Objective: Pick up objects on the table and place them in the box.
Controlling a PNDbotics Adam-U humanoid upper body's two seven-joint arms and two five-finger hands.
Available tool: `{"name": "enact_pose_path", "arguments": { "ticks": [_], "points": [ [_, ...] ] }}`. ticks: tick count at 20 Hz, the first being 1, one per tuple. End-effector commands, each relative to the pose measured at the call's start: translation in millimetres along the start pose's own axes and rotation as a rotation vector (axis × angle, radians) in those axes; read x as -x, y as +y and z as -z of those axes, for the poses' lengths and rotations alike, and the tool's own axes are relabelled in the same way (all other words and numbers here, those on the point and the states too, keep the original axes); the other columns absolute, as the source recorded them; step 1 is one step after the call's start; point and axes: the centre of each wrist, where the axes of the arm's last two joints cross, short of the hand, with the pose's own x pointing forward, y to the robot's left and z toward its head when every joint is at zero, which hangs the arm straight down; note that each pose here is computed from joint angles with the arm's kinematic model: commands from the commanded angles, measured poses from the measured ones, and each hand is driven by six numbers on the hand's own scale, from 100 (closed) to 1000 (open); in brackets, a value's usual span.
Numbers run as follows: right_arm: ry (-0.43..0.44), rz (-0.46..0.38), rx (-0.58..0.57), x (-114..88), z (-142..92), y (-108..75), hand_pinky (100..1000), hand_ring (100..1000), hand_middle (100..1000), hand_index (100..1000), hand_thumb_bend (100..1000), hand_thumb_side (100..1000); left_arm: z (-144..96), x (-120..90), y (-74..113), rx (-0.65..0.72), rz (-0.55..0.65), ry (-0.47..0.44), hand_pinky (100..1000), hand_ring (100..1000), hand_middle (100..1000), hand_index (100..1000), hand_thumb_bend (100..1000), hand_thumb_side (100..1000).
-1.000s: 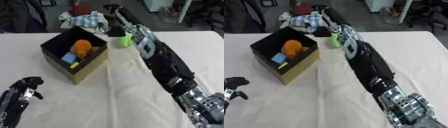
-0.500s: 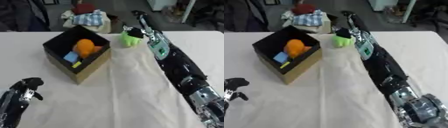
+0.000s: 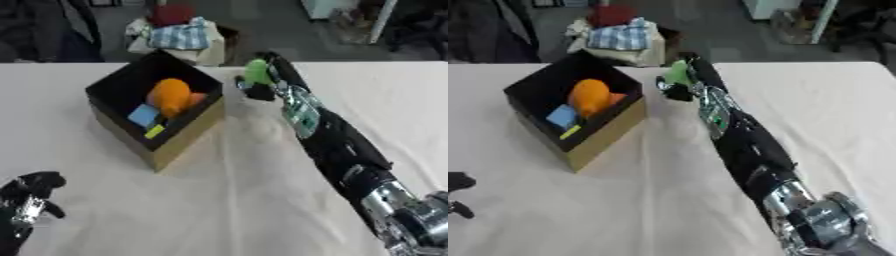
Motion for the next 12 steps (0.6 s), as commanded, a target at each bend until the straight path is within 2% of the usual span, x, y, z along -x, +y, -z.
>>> {"name": "enact_pose_path", "arguments": {
  "ticks": [1, 5, 12],
  "points": [
    [0.028, -0.098, 0.081, 6, 5, -18.1, 958, 995, 931, 956, 341, 499, 1, -7, 5.5, -0.007, 0.021, -0.023, 437, 749, 619, 699, 354, 637],
    [0.068, -0.147, 0.083, 12, 3, -14.4, 937, 981, 922, 954, 328, 499, 2, -8, 5.3, -0.005, 0.022, -0.026, 437, 749, 619, 700, 353, 637],
    [0.119, -0.113, 0.031, 22, -2, -3.6, 848, 902, 847, 925, 279, 453, 2, -8, 5.3, -0.005, 0.021, -0.028, 438, 750, 619, 700, 352, 637]
  ]
}}
